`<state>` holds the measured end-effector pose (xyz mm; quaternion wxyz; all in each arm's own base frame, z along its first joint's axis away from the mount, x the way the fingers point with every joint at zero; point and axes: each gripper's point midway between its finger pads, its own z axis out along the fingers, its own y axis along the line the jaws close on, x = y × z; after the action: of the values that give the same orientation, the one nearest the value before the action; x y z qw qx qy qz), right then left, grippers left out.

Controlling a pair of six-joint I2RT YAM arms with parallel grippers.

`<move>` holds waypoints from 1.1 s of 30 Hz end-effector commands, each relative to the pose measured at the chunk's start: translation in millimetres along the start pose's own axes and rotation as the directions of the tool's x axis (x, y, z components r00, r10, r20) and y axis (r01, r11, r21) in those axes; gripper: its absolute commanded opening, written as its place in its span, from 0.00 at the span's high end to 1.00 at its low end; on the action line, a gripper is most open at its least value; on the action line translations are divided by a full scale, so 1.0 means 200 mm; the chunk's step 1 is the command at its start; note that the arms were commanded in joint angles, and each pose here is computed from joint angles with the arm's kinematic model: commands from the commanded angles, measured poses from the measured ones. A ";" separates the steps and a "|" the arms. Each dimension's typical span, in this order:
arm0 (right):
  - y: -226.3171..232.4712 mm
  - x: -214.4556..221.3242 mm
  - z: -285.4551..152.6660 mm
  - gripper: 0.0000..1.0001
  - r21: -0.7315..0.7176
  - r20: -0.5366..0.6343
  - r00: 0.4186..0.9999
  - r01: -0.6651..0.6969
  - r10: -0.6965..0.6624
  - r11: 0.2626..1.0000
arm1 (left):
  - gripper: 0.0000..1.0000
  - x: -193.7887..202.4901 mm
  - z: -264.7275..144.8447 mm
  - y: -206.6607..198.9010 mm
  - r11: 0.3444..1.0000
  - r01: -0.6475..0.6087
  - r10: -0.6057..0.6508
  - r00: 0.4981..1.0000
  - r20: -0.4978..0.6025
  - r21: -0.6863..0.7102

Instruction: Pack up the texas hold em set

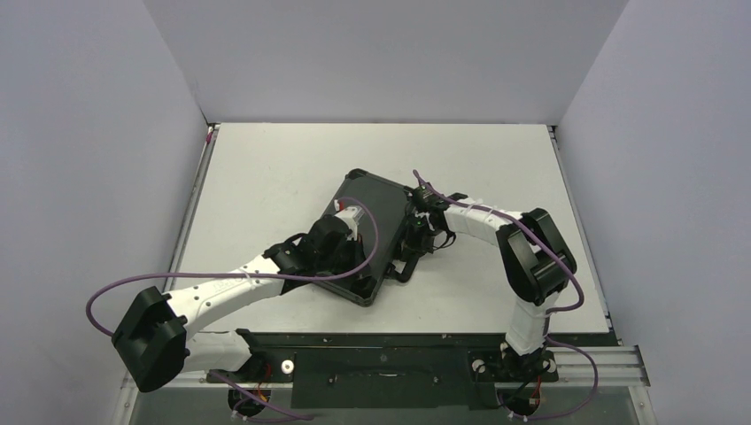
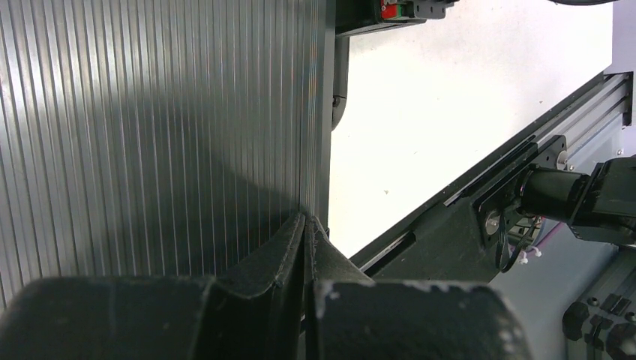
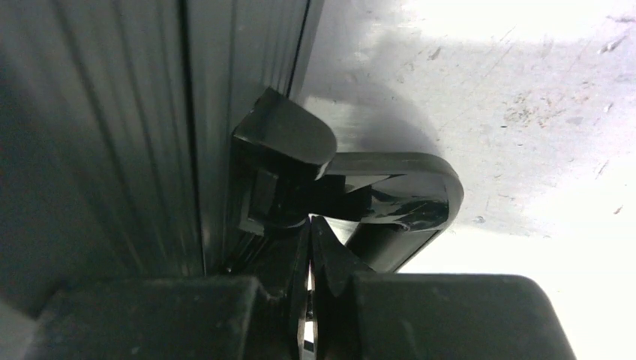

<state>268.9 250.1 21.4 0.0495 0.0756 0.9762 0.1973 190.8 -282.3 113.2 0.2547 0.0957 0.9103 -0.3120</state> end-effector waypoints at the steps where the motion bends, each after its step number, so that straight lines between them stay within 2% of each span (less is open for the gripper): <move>1: -0.01 -0.05 0.17 1.00 0.017 0.058 0.997 -0.046 0.045 0.999 | 1.00 0.30 0.02 0.07 1.000 0.019 -0.022 0.979 -0.205 -0.018; 7: -0.03 -0.05 0.22 1.00 0.032 0.065 0.994 -0.091 0.089 0.995 | 1.00 0.33 0.02 0.08 1.000 0.017 -0.021 0.975 -0.221 -0.021; 14: -0.04 -0.08 0.14 1.00 0.040 0.096 0.993 -0.076 0.072 0.996 | 1.00 0.32 0.01 0.07 1.000 0.011 -0.015 0.974 -0.225 -0.017; 21: 0.04 -0.13 -0.15 1.00 0.038 0.209 0.977 0.028 -0.035 0.999 | 1.00 0.25 -0.07 0.04 1.000 -0.026 0.023 0.980 -0.200 -0.014; 29: 0.18 -0.19 -0.52 0.91 0.044 0.391 0.913 0.109 -0.118 0.993 | 0.99 0.10 -0.23 -0.04 0.998 -0.069 0.068 0.991 -0.119 -0.005; 31: 0.22 -0.19 -0.60 0.87 0.038 0.432 0.892 0.129 -0.132 0.991 | 0.98 0.07 -0.27 -0.06 0.997 -0.074 0.074 0.993 -0.095 -0.006; 33: 0.25 -0.18 -0.69 0.78 0.027 0.478 0.867 0.149 -0.143 0.989 | 0.97 0.03 -0.33 -0.08 0.997 -0.077 0.077 0.995 -0.067 -0.007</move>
<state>290.2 244.6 126.1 0.2339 0.0588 0.9530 0.1832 145.5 -261.5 124.6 0.1900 0.1377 0.9261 -0.2956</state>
